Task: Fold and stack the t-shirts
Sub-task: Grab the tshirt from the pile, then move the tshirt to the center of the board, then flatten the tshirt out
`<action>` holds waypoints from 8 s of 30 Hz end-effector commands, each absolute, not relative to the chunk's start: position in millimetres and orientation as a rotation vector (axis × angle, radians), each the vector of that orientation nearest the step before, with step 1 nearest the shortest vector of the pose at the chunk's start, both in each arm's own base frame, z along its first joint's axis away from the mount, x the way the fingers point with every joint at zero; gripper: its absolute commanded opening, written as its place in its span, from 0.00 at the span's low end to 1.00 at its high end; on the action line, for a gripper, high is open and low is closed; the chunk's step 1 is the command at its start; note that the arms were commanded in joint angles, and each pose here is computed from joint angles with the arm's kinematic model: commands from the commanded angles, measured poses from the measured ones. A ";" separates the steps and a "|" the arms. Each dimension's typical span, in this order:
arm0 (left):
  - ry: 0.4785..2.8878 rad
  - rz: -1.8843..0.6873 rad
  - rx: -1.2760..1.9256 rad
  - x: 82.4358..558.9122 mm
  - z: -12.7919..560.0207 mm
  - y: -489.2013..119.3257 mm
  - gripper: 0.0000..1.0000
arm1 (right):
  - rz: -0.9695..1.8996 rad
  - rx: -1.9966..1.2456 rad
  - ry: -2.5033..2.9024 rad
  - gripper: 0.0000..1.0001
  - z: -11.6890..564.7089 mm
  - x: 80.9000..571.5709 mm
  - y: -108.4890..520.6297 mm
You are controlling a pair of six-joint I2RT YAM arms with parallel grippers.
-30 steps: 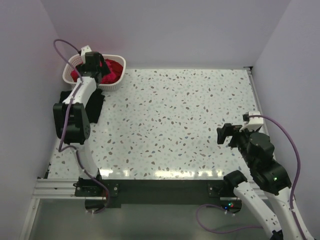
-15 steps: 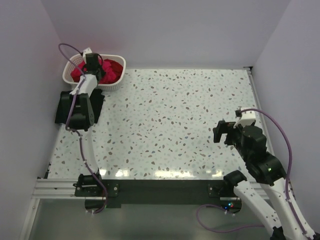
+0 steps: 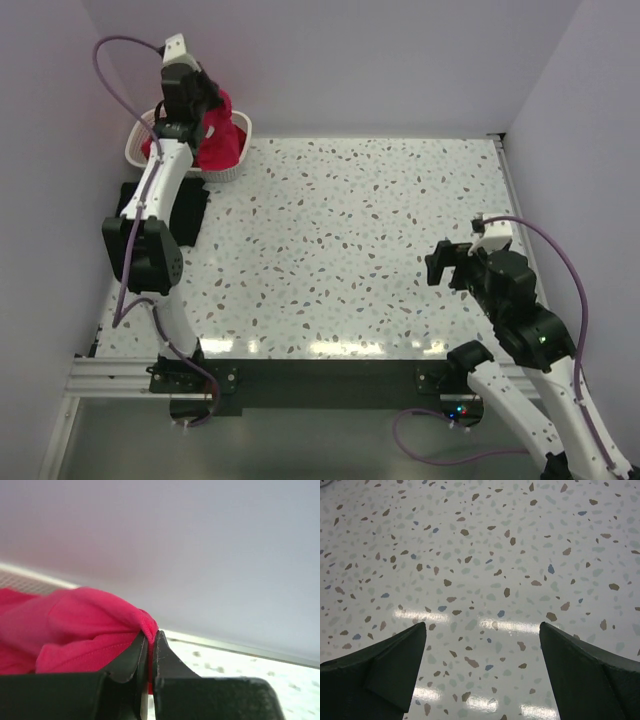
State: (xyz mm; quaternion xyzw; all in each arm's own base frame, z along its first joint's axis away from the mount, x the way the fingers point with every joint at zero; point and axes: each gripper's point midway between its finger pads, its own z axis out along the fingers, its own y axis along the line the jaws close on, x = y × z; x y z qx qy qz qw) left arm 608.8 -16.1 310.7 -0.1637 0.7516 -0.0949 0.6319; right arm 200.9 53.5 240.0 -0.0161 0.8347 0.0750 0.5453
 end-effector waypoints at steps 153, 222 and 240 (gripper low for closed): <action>2.468 -0.584 -0.103 226.1 67.6 -141.3 0.61 | -0.038 0.377 2.543 0.55 40.5 354.4 56.0; 2.434 -0.232 -0.109 308.8 97.5 -150.0 0.63 | 0.433 -0.504 2.566 0.72 111.0 237.2 250.1; 2.536 -0.127 0.005 226.2 52.6 -189.2 0.44 | 0.143 -0.338 2.549 0.82 103.9 222.5 171.3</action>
